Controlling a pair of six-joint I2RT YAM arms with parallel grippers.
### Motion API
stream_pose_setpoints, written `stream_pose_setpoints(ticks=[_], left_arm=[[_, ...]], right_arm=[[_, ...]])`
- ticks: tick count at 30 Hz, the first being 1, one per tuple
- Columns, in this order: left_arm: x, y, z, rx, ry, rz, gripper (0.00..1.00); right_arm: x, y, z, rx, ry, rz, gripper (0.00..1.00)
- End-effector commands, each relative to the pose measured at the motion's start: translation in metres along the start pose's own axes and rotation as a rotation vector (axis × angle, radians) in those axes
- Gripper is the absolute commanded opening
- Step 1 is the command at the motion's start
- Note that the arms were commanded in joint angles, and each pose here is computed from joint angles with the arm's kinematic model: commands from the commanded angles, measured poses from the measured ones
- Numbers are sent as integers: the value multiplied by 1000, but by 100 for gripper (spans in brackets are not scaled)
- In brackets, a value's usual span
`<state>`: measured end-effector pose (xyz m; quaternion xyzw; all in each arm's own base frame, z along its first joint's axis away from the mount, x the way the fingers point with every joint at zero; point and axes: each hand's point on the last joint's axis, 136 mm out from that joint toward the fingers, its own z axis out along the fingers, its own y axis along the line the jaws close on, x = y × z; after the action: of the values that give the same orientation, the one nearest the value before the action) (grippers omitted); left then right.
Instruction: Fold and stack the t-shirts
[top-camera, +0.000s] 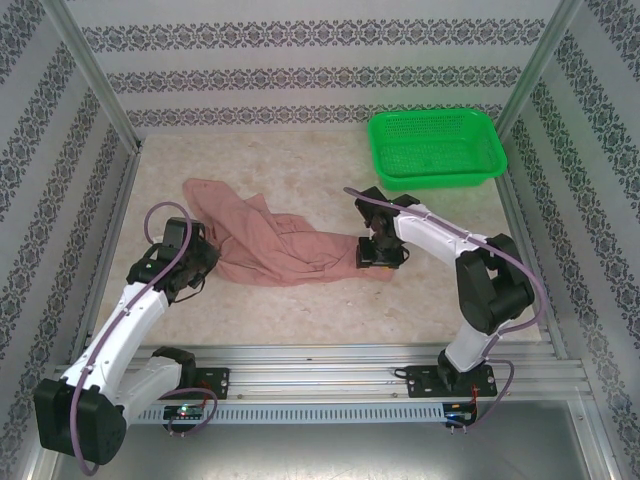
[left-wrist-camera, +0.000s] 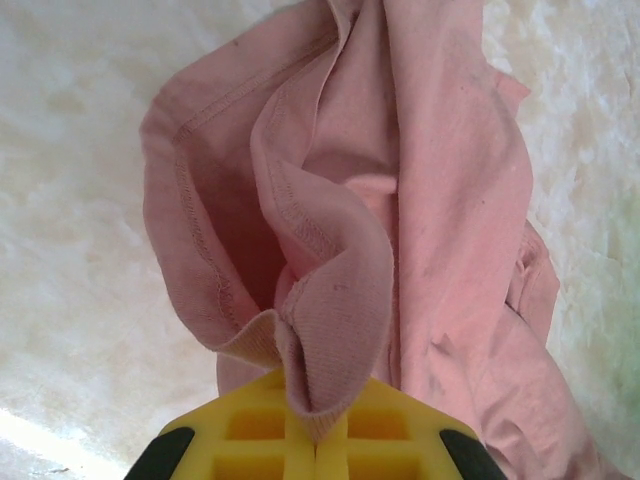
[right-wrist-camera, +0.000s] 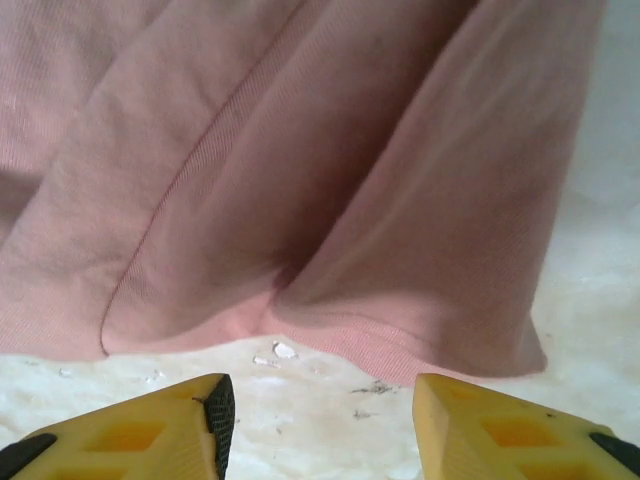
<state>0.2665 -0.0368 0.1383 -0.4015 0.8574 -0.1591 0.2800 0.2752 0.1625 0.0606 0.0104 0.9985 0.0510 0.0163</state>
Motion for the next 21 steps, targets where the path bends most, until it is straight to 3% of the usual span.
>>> stream_pose_setpoints(ticks=[1, 9, 14, 21], left_arm=[[-3, -4, -3, 37, -15, 25, 0], [4, 1, -1, 45, 3, 27, 0], [4, 5, -3, 45, 7, 26, 0], [2, 10, -5, 41, 6, 24, 0]], right_arm=[[-6, -2, 0, 69, -23, 9, 50], [-4, 6, 17, 134, -21, -6, 47], [0, -3, 27, 191, -12, -7, 40], [-5, -11, 22, 219, -56, 2, 20]])
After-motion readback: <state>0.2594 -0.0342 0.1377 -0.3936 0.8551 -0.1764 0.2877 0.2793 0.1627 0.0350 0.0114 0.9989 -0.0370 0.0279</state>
